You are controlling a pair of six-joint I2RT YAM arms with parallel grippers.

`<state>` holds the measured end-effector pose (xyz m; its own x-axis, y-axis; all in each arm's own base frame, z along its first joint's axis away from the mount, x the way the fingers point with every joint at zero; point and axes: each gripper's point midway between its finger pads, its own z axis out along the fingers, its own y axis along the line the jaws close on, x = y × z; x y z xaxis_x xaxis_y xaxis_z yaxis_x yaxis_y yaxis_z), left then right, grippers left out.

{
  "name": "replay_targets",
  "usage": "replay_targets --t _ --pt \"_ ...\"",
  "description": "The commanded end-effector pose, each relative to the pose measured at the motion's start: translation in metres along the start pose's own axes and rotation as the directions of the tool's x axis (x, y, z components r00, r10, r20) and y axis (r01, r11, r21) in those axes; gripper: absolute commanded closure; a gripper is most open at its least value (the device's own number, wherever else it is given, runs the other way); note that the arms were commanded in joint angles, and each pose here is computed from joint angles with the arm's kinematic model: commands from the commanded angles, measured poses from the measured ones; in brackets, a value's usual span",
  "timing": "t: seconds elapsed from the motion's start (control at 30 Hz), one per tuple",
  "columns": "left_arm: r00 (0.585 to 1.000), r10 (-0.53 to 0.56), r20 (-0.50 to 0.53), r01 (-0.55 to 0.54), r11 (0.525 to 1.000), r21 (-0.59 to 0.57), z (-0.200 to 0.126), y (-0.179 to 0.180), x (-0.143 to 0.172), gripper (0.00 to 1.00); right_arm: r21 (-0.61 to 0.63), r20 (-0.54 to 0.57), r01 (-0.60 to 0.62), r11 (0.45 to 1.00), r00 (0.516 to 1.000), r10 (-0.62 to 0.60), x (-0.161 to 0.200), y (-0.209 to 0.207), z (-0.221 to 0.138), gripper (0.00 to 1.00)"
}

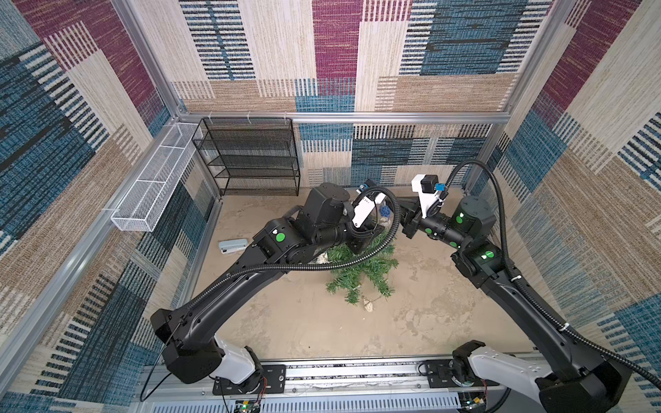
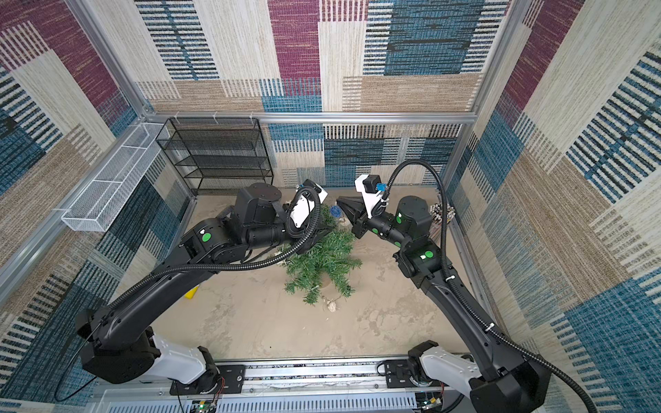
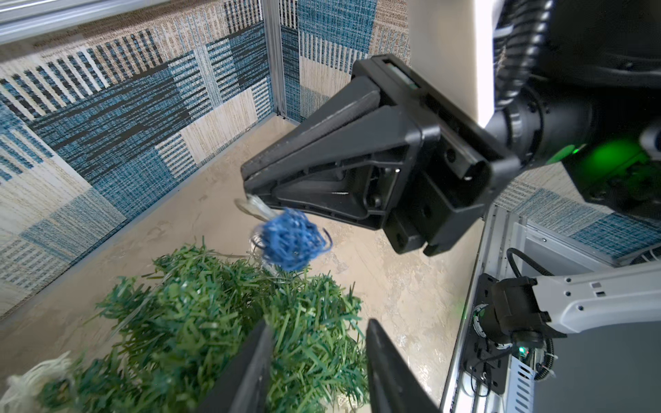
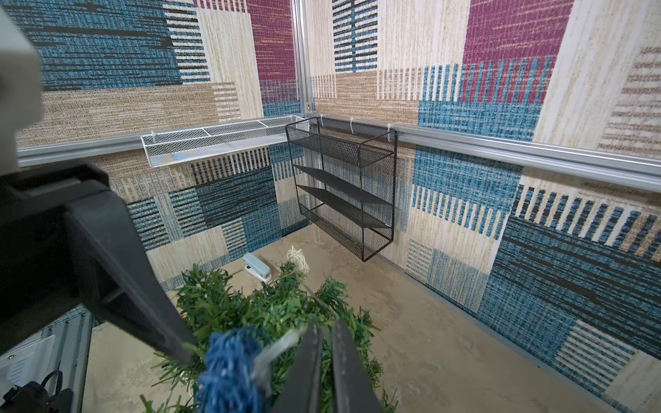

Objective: Remove string lights from the small christmas tree
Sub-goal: Remove the light string from the Christmas tree.

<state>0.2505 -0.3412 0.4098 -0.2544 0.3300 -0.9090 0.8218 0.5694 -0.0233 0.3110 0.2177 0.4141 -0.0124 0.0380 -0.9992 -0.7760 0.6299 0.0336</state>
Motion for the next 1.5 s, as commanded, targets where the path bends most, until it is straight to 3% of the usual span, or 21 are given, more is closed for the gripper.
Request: replay_targets --t 0.0,0.23,0.37,0.43,0.53,0.67,0.8,0.9,1.03,1.23,1.47 --pt "0.998 0.001 0.069 0.003 0.998 -0.057 -0.012 0.011 -0.014 0.48 0.029 0.028 0.002 1.0 1.0 -0.002 -0.01 -0.008 -0.001 0.88" --pt "0.997 -0.017 0.073 0.026 0.993 -0.115 -0.023 0.028 -0.006 0.45 0.079 -0.007 -0.035 0.996 0.999 0.036 0.001 -0.021 -0.01 0.92" --pt "0.998 -0.031 0.056 0.038 0.992 -0.119 -0.024 0.031 -0.001 0.42 0.12 -0.027 -0.08 0.99 0.996 0.084 0.005 -0.032 -0.017 0.86" --pt "0.998 -0.033 0.054 0.039 0.992 -0.119 -0.024 0.031 0.0 0.41 0.125 -0.032 -0.107 0.986 0.993 0.112 0.003 -0.034 -0.021 0.76" --pt "0.998 -0.034 0.054 0.04 0.992 -0.123 -0.025 0.033 0.0 0.41 0.138 -0.07 -0.175 0.975 0.98 0.186 0.0 -0.037 -0.024 0.47" --pt "0.997 -0.038 0.061 0.045 0.991 -0.127 -0.022 0.034 0.001 0.41 0.181 -0.106 -0.268 0.946 0.951 0.29 0.002 -0.039 -0.029 0.28" --pt "0.998 -0.037 0.049 0.043 0.991 -0.123 -0.018 0.034 0.003 0.4 0.229 -0.102 -0.468 0.853 0.86 0.5 0.015 -0.047 -0.034 0.12" --pt "0.998 -0.034 0.045 0.039 0.991 -0.126 -0.018 0.035 0.004 0.4 0.246 -0.107 -0.608 0.755 0.757 0.645 0.026 -0.043 -0.033 0.06" --pt "0.999 -0.031 0.042 0.037 0.991 -0.131 -0.018 0.036 0.005 0.4 0.315 -0.08 -0.696 0.645 0.658 0.749 0.031 -0.045 -0.042 0.04" --pt "0.999 -0.036 0.031 0.04 0.991 -0.125 -0.013 0.037 0.009 0.4 0.242 -0.127 -0.833 0.498 0.481 0.867 0.05 -0.017 -0.038 0.04" --pt "0.999 -0.039 0.031 0.042 0.993 -0.112 -0.008 0.036 0.009 0.39 0.2 -0.175 -0.878 0.435 0.405 0.897 0.063 0.0 -0.027 0.09"
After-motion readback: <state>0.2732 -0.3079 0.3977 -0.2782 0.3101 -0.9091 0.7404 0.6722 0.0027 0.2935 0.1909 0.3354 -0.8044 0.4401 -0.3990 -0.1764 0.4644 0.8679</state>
